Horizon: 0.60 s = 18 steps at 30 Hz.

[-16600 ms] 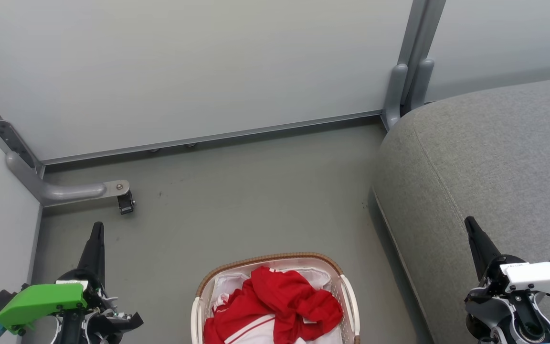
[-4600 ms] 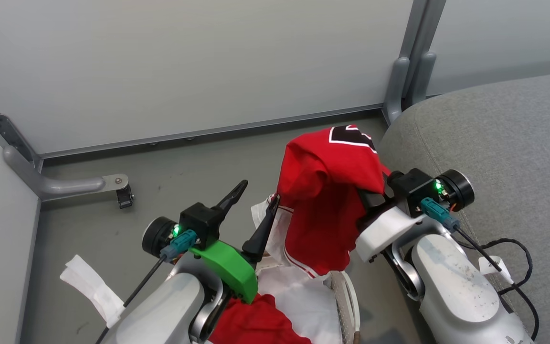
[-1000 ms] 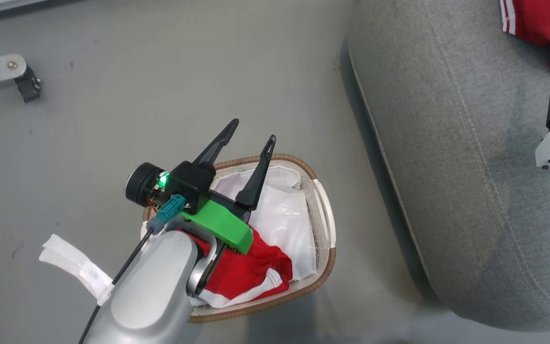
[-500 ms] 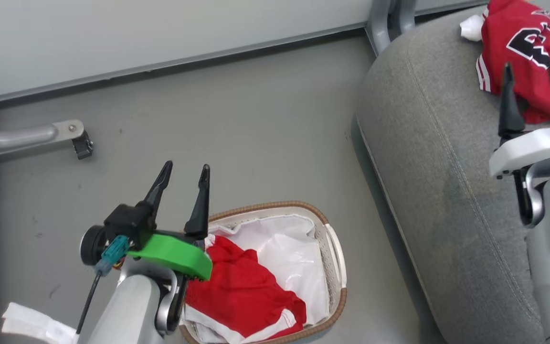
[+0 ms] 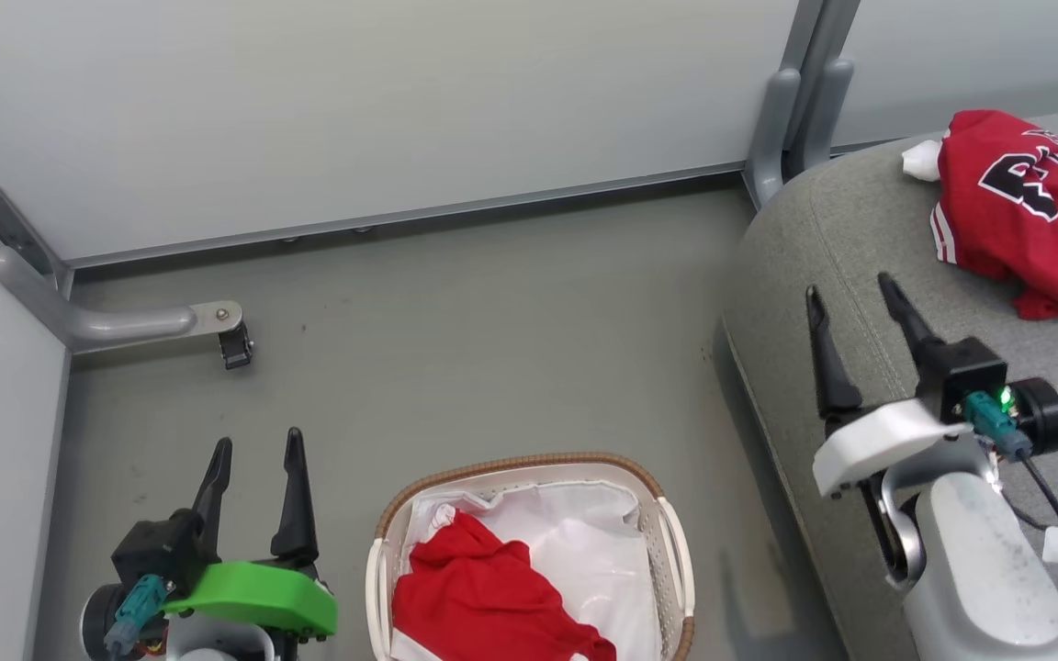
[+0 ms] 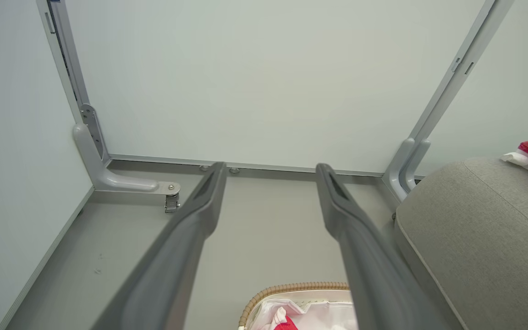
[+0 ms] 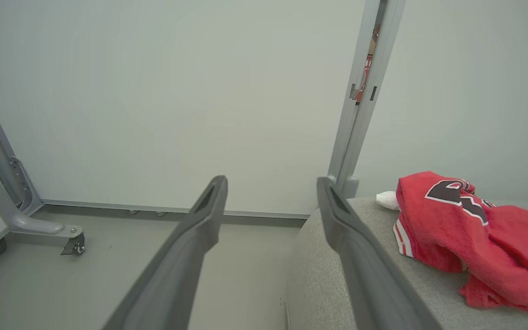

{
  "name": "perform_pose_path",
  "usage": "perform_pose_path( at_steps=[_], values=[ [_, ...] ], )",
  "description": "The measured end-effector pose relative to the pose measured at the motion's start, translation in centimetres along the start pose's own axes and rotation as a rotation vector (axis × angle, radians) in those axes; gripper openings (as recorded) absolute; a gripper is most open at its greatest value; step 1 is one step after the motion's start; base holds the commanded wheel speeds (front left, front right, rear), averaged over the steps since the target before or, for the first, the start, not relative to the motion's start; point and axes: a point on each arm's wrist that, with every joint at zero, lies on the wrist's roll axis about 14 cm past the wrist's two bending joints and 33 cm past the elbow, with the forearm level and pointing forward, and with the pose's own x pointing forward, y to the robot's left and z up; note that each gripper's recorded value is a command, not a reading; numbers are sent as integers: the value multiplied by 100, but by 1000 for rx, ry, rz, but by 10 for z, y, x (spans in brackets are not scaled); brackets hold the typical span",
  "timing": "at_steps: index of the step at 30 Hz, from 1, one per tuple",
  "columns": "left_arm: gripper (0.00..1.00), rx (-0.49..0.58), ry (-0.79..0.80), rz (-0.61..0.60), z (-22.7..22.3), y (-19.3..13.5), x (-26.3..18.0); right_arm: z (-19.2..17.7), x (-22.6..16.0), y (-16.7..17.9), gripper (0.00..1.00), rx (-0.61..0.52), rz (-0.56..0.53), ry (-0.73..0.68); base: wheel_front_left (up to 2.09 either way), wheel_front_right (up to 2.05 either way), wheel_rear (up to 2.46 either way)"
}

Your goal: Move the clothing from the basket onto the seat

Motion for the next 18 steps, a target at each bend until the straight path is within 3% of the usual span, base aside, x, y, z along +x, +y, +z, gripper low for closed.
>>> perform_pose_path(
  at_steps=[5,9,18],
  values=[
    [100,-7,-4,38,0,11,-16,-17,-24,30,100,88,63,48,0,0,0],
    [100,-19,-4,42,0,11,-24,-23,-41,31,100,143,52,68,0,0,0],
    [100,-14,-6,39,0,8,-32,-33,-65,38,100,134,62,102,0,0,0]
  ],
)
